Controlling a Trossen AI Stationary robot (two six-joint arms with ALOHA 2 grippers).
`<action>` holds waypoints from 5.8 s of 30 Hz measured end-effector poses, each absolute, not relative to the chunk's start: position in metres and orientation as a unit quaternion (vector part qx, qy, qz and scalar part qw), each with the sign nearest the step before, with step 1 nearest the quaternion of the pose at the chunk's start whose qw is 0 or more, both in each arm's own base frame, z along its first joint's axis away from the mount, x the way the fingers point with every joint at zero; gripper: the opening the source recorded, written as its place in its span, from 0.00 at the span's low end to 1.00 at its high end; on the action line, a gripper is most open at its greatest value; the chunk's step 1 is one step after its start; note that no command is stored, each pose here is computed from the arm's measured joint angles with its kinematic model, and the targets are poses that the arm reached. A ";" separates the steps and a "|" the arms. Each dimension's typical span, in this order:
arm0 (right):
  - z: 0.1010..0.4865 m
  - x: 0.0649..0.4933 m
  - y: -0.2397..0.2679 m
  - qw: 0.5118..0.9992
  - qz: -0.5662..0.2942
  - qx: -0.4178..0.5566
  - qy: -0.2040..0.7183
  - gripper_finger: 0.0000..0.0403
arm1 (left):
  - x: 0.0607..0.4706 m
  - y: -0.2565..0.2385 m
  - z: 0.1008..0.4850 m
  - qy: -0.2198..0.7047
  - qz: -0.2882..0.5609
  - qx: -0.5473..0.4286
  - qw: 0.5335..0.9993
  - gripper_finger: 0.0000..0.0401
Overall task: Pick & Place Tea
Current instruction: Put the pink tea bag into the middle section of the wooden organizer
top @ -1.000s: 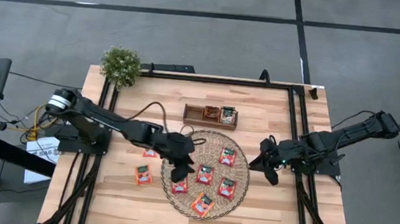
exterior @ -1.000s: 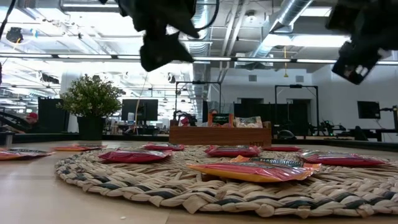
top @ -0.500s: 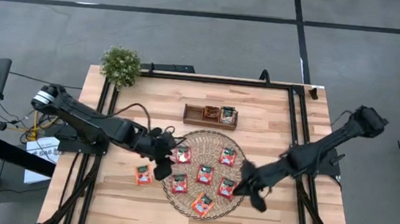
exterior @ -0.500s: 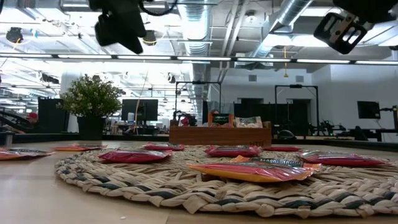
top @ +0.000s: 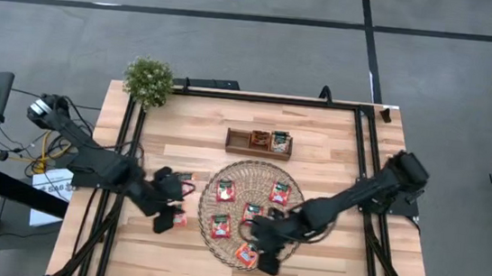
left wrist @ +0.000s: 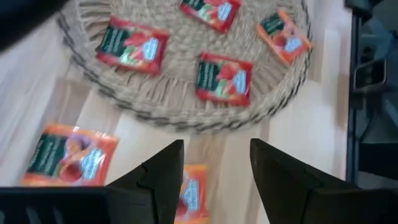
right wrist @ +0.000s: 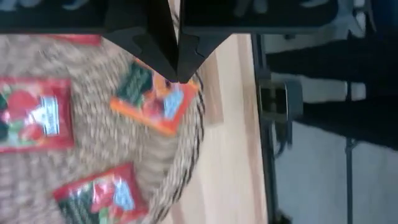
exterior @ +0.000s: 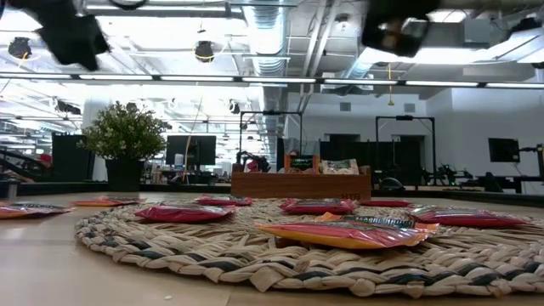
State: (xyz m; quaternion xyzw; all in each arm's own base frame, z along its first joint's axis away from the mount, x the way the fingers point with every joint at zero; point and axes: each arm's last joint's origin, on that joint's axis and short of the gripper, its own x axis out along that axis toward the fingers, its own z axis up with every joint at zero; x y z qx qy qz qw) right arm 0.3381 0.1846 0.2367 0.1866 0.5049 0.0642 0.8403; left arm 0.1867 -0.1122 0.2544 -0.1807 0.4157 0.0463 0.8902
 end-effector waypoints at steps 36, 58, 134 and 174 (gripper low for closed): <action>0.210 0.371 0.148 0.738 -0.059 0.298 0.602 0.16 | 0.133 -0.101 0.238 0.374 0.013 -0.133 0.918 0.44; 0.209 0.363 0.163 0.736 -0.089 0.297 0.602 0.53 | 0.096 -0.077 0.218 0.266 -0.011 -0.183 0.947 0.44; 0.149 0.390 0.167 0.687 -0.047 0.347 0.636 0.30 | 0.081 -0.061 0.208 0.250 -0.028 -0.197 0.948 0.44; 0.148 0.387 0.169 0.707 -0.068 0.318 0.628 0.29 | 0.081 -0.061 0.208 0.250 -0.027 -0.194 0.948 0.44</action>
